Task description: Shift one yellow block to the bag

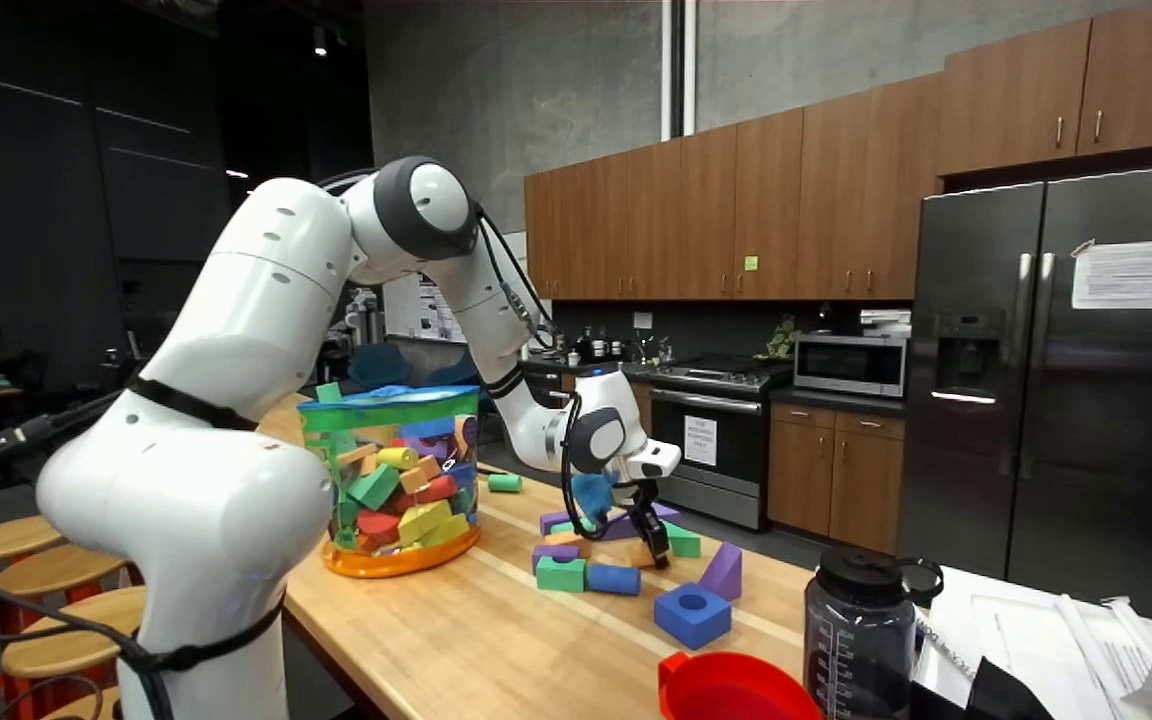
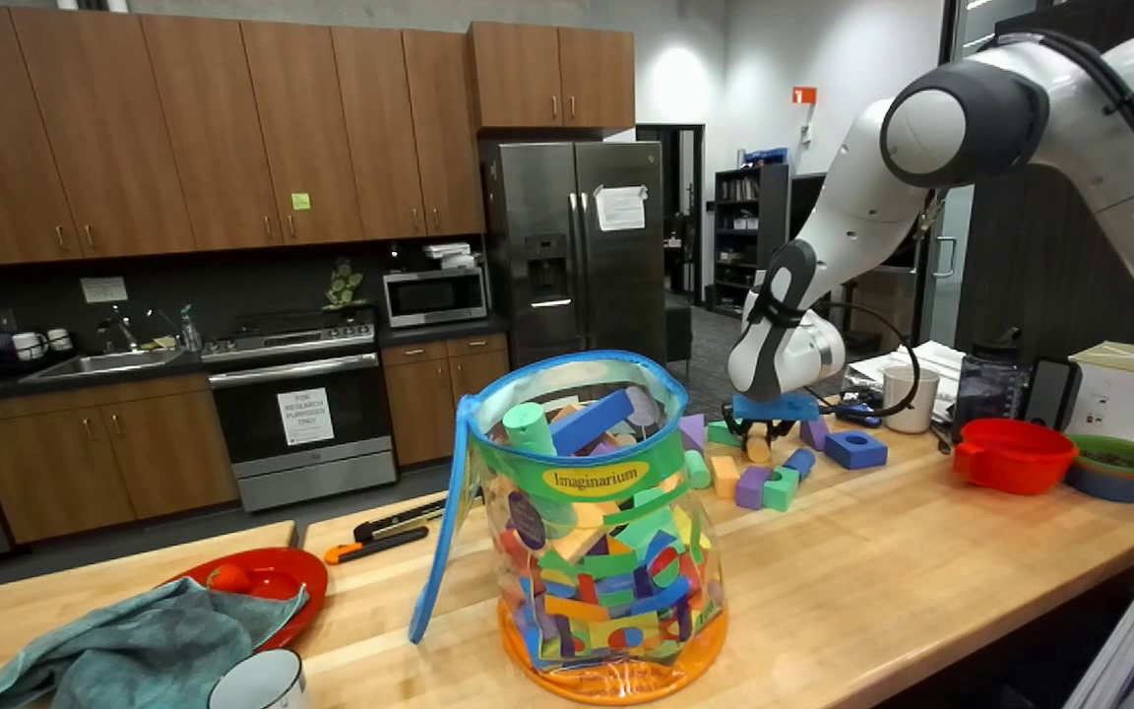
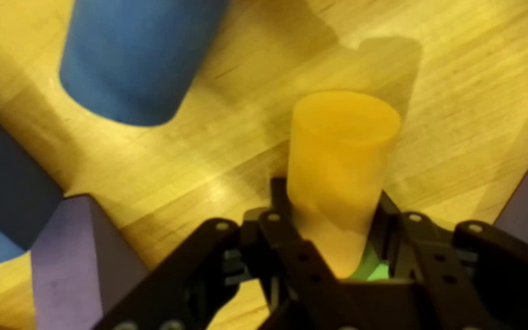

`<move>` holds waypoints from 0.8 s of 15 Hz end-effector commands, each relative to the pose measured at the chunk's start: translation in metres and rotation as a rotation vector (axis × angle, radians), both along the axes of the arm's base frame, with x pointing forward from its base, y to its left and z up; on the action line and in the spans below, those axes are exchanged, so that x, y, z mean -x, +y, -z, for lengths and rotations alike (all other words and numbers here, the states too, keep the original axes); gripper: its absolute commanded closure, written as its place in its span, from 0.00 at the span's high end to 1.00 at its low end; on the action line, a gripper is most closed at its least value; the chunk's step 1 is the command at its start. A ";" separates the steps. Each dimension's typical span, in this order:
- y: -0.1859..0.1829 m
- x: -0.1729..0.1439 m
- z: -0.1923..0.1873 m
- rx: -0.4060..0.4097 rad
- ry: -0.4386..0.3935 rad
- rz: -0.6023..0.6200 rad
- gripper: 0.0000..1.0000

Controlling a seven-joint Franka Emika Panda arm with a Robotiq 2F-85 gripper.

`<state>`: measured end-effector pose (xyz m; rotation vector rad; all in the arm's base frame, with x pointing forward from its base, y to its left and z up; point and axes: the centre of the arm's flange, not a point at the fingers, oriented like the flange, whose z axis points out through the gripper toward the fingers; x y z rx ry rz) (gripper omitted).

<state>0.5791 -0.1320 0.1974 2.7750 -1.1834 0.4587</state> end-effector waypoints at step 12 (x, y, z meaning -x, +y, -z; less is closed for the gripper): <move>0.039 0.035 -0.065 0.167 0.385 -0.117 0.16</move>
